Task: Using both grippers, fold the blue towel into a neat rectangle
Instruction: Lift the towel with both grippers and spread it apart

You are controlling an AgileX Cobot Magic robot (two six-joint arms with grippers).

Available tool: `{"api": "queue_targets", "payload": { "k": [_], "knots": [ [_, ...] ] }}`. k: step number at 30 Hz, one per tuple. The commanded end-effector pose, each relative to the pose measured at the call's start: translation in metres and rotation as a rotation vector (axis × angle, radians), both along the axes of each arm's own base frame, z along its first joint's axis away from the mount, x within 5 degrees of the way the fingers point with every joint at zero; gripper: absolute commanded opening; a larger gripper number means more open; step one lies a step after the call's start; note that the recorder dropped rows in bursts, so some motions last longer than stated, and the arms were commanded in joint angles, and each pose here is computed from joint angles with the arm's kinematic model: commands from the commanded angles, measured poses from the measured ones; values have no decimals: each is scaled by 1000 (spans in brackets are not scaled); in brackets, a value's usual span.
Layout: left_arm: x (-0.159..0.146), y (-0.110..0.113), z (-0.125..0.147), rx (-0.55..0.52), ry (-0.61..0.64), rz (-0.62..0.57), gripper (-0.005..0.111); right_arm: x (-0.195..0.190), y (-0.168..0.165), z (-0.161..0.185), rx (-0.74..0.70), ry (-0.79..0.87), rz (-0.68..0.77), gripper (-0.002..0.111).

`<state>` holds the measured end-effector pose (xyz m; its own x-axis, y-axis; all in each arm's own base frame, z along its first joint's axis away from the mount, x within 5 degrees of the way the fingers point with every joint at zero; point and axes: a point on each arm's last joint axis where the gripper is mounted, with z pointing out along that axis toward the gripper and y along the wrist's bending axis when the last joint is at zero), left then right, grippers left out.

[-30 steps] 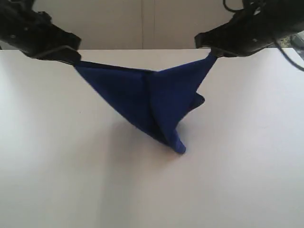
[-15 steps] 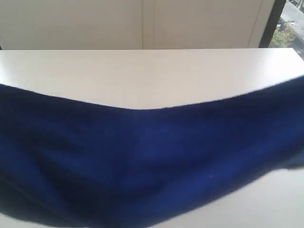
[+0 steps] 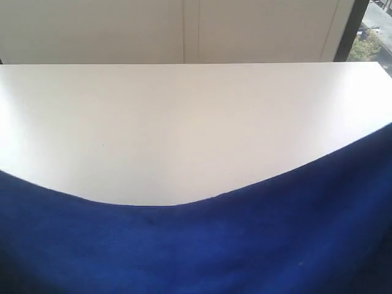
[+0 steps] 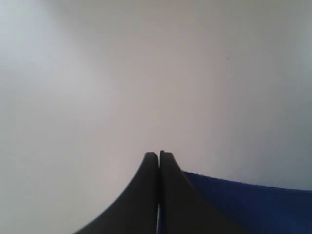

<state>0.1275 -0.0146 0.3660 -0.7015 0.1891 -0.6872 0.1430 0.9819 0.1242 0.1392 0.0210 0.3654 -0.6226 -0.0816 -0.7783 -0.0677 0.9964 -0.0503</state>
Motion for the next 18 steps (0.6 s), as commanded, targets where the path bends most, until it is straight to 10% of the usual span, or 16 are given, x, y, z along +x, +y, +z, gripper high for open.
{"api": "queue_targets", "payload": {
  "k": [1, 10, 18],
  "knots": [
    [67, -15, -65, -18, 12, 9, 0, 67, 14, -52, -65, 53, -14, 0],
    [165, -23, -178, -113, 38, 48, 0, 164, 18, -153, -209, 154, -97, 0],
    [209, -18, -219, -168, 3, 56, 0, 217, 7, -195, -200, 200, -83, 0]
  ]
}}
